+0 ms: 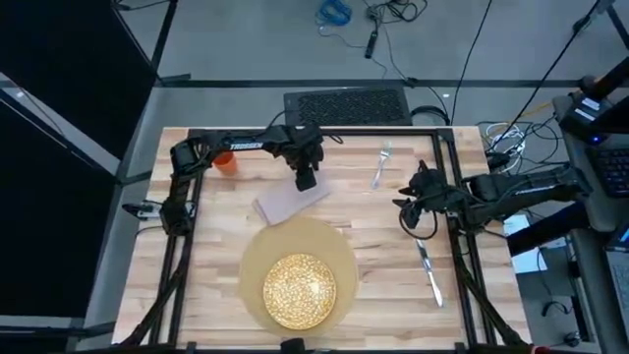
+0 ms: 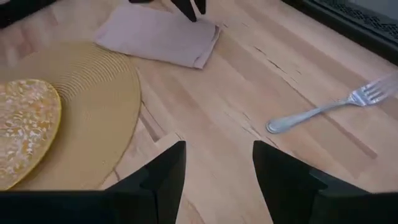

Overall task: Set table place
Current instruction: Fold the light orange napkin on the table

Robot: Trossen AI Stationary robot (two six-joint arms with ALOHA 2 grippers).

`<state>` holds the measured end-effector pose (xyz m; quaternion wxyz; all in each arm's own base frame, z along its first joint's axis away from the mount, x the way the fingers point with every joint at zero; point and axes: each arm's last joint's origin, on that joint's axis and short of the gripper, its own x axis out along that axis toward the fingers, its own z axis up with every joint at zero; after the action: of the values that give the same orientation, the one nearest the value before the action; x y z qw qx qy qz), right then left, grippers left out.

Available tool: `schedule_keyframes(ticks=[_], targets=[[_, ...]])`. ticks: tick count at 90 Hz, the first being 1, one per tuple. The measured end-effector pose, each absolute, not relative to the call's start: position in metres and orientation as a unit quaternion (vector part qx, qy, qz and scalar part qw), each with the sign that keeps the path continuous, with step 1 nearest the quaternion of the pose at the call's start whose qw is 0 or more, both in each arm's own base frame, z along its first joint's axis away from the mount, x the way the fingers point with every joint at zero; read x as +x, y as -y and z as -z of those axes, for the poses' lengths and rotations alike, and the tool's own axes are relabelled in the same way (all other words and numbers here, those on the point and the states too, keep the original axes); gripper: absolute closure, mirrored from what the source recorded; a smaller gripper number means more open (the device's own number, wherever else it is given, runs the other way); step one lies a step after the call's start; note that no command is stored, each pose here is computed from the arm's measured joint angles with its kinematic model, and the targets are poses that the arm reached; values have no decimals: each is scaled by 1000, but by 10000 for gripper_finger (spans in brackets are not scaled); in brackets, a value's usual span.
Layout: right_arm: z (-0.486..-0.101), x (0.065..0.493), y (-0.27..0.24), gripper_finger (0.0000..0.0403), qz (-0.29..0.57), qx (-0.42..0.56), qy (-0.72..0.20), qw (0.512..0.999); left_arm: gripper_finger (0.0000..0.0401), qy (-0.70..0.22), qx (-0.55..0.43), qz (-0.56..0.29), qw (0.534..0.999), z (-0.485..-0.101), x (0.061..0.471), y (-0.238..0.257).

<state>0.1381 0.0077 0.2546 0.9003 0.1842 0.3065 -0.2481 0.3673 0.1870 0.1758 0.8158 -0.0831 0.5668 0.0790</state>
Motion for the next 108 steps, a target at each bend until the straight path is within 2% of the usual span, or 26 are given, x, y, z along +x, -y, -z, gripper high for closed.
schedule_keyframes(ticks=[75, 84, 97, 108], targets=[[-256, 139, -8, 229, 243, 179, -302, 904, 301, -593, -93, -75, 796, -166, 364, -186], [-256, 139, -8, 229, 243, 179, -303, 904, 323, -594, -92, -75, 795, -166, 364, -185], [-256, 139, -8, 229, 243, 179, -303, 904, 387, -595, -91, -80, 794, -166, 364, -186], [-256, 139, -8, 229, 243, 179, -303, 904, 398, -595, -92, -81, 794, -166, 364, -186]])
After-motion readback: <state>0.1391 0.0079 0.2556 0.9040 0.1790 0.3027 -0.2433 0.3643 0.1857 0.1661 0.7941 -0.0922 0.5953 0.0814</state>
